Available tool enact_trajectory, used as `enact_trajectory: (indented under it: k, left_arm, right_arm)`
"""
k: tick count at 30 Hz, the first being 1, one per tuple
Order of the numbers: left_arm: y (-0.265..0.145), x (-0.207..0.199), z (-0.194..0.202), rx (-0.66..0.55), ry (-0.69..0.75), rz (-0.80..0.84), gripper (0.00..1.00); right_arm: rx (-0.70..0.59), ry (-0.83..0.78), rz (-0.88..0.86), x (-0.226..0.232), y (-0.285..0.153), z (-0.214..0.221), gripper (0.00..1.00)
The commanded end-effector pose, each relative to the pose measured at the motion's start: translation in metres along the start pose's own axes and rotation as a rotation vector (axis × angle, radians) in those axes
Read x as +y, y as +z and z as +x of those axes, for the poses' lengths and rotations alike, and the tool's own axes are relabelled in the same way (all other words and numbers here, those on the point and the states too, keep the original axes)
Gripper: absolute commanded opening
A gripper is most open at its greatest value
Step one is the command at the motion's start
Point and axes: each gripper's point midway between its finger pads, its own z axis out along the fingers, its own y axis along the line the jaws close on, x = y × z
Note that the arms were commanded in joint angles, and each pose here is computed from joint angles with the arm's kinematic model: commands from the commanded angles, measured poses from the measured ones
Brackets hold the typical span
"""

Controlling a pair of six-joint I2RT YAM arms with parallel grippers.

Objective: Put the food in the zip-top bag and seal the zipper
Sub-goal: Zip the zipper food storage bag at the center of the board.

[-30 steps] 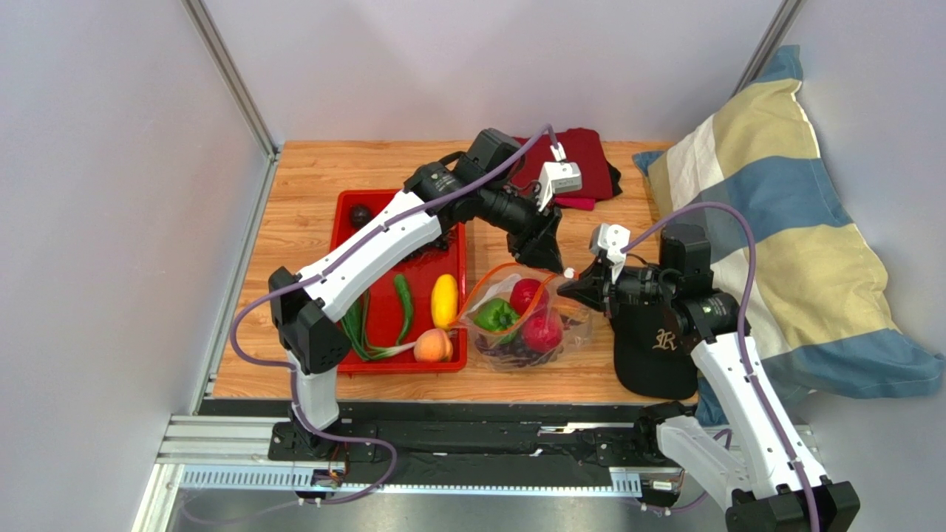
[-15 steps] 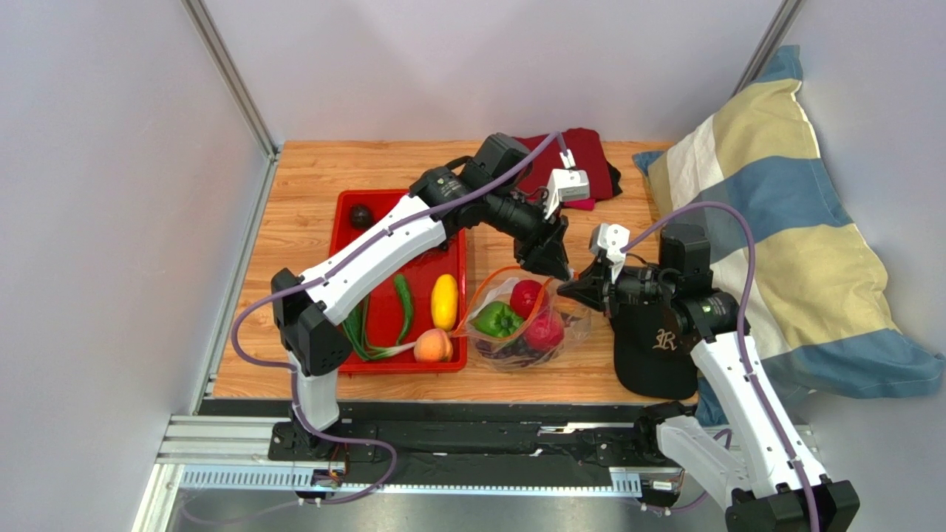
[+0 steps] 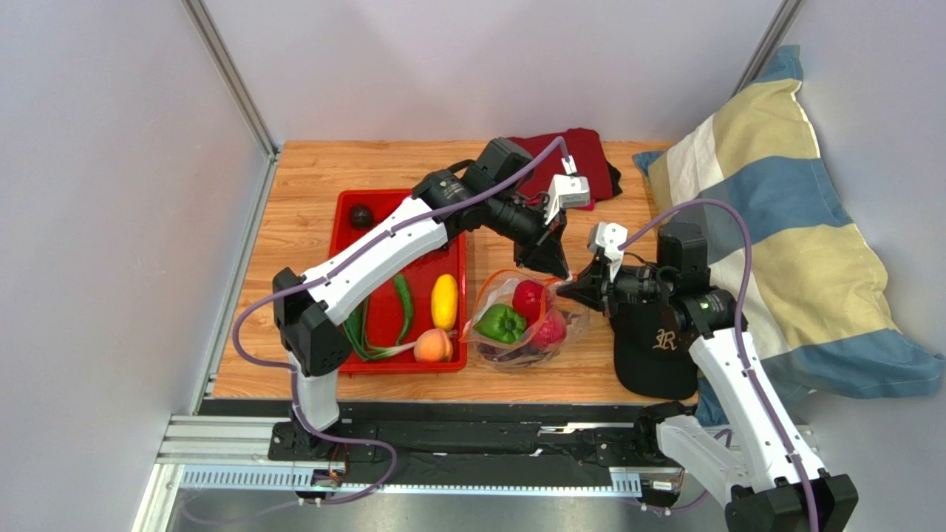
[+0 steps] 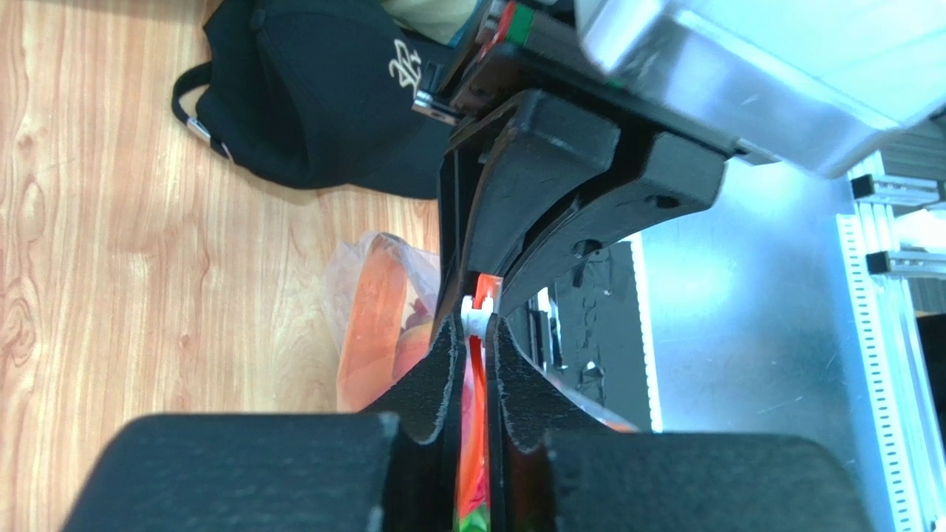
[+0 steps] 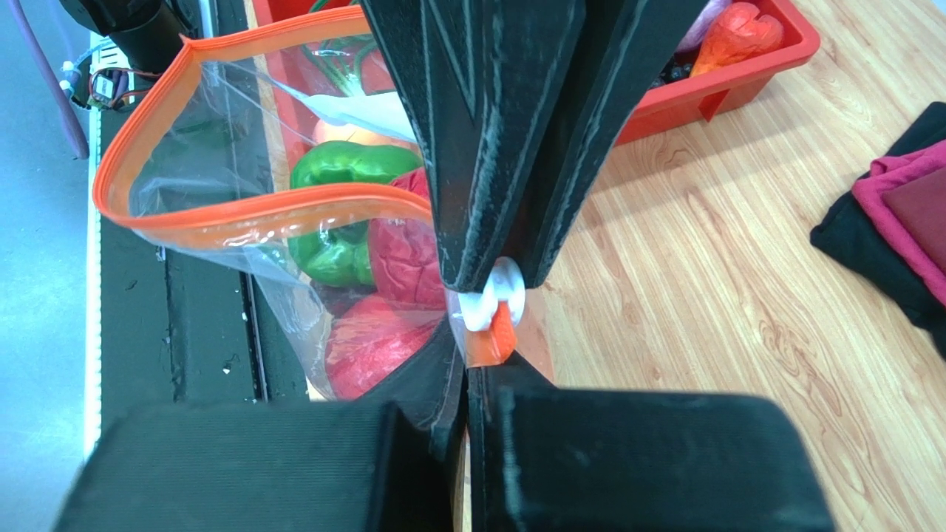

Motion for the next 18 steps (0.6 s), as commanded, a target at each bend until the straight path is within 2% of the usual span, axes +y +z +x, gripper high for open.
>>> enact_trajectory:
  k: [1,5,6,7,9,10,13,18]
  left_arm:
    - [-0.008,-0.014,-0.001,-0.009,0.064,0.025,0.01]
    - [-0.009,-0.011,0.002,-0.001,0.055,0.007,0.0]
    - [-0.009,-0.01,0.002,-0.003,0.057,0.003,0.04]
    - [-0.009,-0.01,0.0,-0.005,0.06,0.0,0.18]
    - [-0.009,-0.01,-0.005,-0.019,0.06,-0.005,0.32]
    - [-0.007,-0.009,-0.006,-0.02,0.052,-0.005,0.42]
    - [-0.006,-0.007,-0.012,-0.032,0.044,-0.007,0.47]
    - [-0.004,-0.008,-0.016,-0.04,0.038,0.009,0.43]
  right_arm:
    - [-0.043,-0.069,-0.001,0.0,-0.002,-0.019,0.0]
    - [-0.05,-0.069,0.004,0.0,-0.002,-0.02,0.0]
    - [-0.053,-0.07,0.004,0.0,-0.002,-0.022,0.0]
    - [-0.055,-0.069,0.001,0.0,-0.002,-0.022,0.0]
    - [-0.059,-0.073,-0.003,0.0,-0.002,-0.024,0.0]
    - [-0.059,-0.071,-0.004,0.0,-0.002,-0.023,0.0]
    - [-0.059,-0.073,-0.007,0.0,-0.001,-0.024,0.0]
    - [-0.06,-0.077,-0.01,0.0,-0.001,-0.025,0.0]
